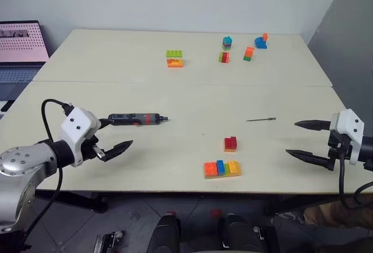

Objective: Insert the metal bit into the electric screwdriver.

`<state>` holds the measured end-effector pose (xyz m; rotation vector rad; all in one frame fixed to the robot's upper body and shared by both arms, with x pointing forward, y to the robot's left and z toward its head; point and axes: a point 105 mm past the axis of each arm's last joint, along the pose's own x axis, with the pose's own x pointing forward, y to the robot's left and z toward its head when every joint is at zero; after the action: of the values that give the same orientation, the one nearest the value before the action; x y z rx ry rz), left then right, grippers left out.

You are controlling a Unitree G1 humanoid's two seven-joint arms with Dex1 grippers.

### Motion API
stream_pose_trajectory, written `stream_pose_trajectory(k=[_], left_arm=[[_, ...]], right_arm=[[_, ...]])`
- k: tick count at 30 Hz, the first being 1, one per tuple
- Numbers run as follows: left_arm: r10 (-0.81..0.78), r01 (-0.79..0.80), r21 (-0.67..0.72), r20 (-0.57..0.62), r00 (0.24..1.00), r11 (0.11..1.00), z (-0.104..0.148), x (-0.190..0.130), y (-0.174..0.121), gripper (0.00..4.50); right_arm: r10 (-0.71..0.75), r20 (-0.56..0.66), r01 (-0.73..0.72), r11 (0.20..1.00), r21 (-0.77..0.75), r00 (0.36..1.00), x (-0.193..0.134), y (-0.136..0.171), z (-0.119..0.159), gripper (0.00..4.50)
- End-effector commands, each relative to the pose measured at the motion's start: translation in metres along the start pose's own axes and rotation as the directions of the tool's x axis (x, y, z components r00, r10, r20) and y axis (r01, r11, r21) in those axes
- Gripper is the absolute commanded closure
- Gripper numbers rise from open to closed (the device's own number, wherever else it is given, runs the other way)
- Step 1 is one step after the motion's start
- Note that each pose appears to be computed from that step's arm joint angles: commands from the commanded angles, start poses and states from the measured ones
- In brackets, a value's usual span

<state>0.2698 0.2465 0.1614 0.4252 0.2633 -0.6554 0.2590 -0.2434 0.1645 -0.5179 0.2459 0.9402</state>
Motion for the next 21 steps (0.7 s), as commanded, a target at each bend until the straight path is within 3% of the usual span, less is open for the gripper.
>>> stream_pose_trajectory(k=[1, 6, 11, 14, 21], left_arm=[[-0.028, 0.027, 0.038, 0.025, 0.999, 0.999, 0.012, -0.001, -0.002, 0.00], [-0.032, 0.031, 0.055, 0.018, 0.999, 0.998, 0.015, 0.001, -0.004, 0.00], [-0.106, 0.098, 0.072, 0.120, 0.987, 0.993, 0.036, 0.003, -0.013, 0.00], [-0.165, 0.155, 0.134, 0.072, 0.984, 0.979, 0.032, 0.000, -0.019, 0.00], [-0.309, 0.286, 0.189, 0.102, 0.946, 0.939, 0.042, 0.014, -0.044, 0.00]], right_arm=[[-0.003, 0.021, 0.004, 0.999, -0.040, 1.000, -0.003, 0.000, 0.010, 0.05], [0.008, 0.025, -0.007, 0.999, -0.044, 1.000, 0.000, 0.000, 0.012, 0.05], [0.028, 0.028, -0.027, 0.998, -0.059, 0.999, 0.000, -0.002, 0.017, 0.05], [0.056, 0.023, -0.055, 0.996, -0.066, 0.998, 0.001, -0.001, 0.020, 0.05], [0.154, 0.048, -0.149, 0.984, -0.093, 0.987, 0.018, 0.006, 0.035, 0.05]])
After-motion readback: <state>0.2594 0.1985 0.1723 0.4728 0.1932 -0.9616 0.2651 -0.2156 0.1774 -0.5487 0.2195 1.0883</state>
